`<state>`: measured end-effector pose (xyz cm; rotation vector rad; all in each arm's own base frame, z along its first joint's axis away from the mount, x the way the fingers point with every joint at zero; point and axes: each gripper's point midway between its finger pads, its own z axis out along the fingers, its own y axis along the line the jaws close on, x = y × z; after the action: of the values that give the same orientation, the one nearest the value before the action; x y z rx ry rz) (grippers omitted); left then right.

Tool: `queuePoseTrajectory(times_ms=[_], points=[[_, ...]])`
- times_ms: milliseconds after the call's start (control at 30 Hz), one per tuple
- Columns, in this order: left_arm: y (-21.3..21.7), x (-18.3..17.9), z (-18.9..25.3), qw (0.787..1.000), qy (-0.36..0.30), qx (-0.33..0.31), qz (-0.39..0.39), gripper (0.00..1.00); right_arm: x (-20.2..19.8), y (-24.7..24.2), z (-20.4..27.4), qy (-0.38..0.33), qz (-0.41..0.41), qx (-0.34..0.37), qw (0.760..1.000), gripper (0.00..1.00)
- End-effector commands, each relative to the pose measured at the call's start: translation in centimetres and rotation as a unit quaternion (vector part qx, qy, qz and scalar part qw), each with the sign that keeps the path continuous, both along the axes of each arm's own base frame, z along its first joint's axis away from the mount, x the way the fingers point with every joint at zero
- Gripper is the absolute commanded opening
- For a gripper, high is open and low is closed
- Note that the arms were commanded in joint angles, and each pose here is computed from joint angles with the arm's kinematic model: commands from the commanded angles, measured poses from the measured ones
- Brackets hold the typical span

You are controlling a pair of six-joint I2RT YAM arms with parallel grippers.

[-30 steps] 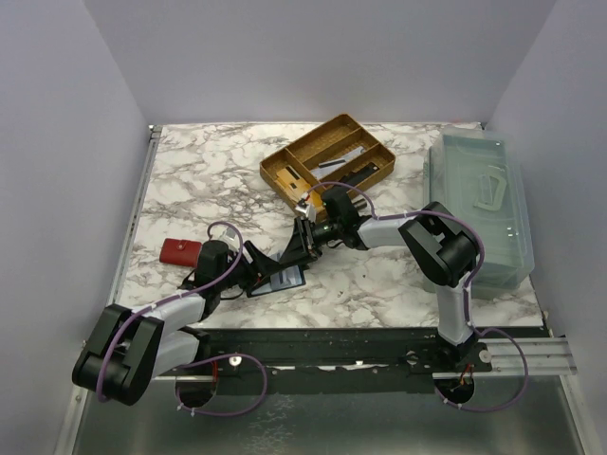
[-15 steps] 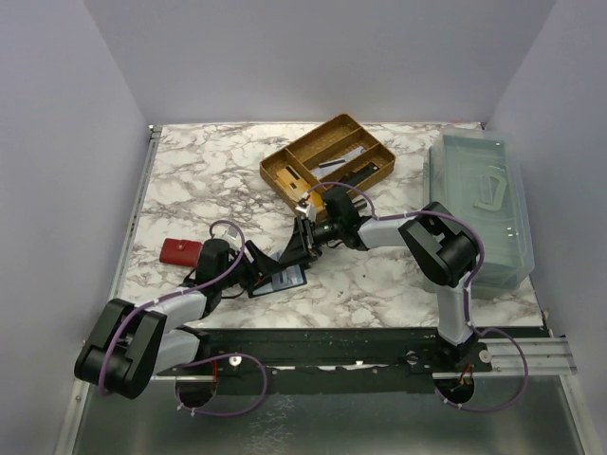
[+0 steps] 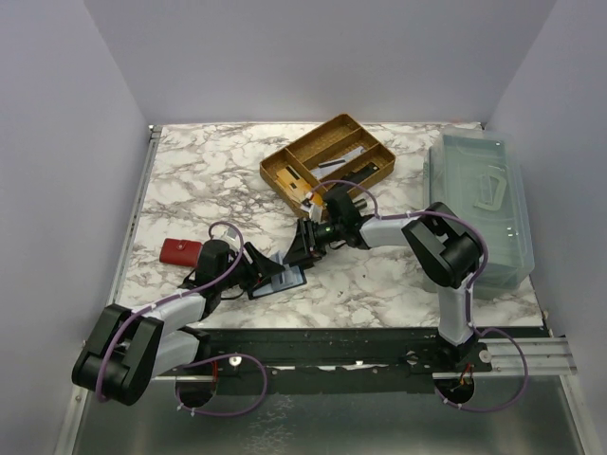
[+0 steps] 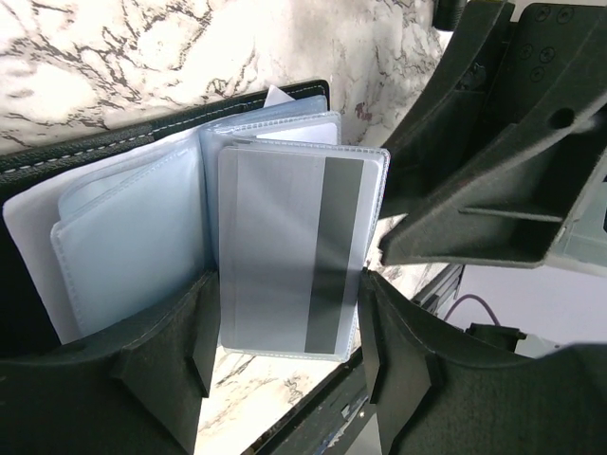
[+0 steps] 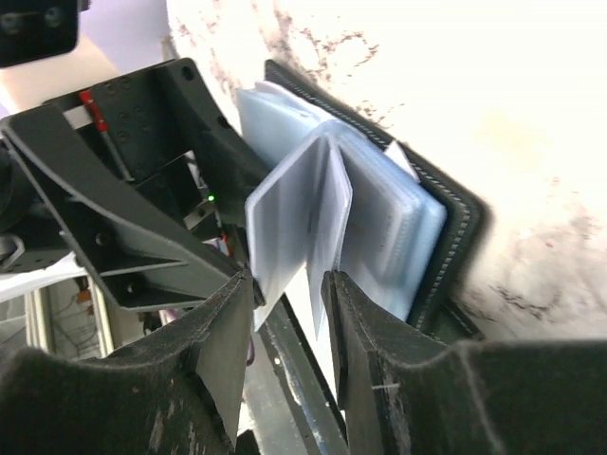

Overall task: Take the credit cards out of the card holder
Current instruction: Remove the credit card from the card holder.

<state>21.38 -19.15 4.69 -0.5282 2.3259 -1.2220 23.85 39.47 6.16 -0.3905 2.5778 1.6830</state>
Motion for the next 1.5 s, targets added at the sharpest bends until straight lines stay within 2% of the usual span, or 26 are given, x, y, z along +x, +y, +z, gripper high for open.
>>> queuePoseTrajectory(times_ms=[0,133,300,500,767,1067,1467], points=[[-0.2,-0.2,0.3,1.000,-0.007,-0.003,-0.007,0.57,1.4,-0.6,0.6,-0.064,-0.015,-0.014,0.998,0.44],[-0.4,-0.1,0.4,1.000,-0.008,-0.002,-0.011,0.56,0.1,-0.2,3.6,-0.101,0.043,0.058,0.992,0.49],[-0.5,-0.1,0.5,1.000,-0.008,-0.004,-0.015,0.56,-0.3,-0.2,3.8,-0.112,0.064,0.072,0.989,0.49],[-0.6,-0.1,0.7,1.000,-0.011,-0.009,-0.019,0.56,0.4,0.0,1.8,-0.084,0.040,0.032,0.995,0.48],[-1.7,-0.4,0.7,0.999,-0.010,-0.017,-0.044,0.56,-0.1,1.3,0.2,-0.099,0.036,-0.014,0.994,0.46],[-3.0,-0.5,0.9,0.998,-0.015,-0.015,-0.055,0.57,1.1,0.6,-1.2,-0.109,0.002,-0.061,0.992,0.40],[-3.4,-0.5,1.5,0.998,-0.028,-0.018,-0.060,0.61,1.3,0.2,-2.8,-0.101,-0.005,-0.093,0.991,0.35]])
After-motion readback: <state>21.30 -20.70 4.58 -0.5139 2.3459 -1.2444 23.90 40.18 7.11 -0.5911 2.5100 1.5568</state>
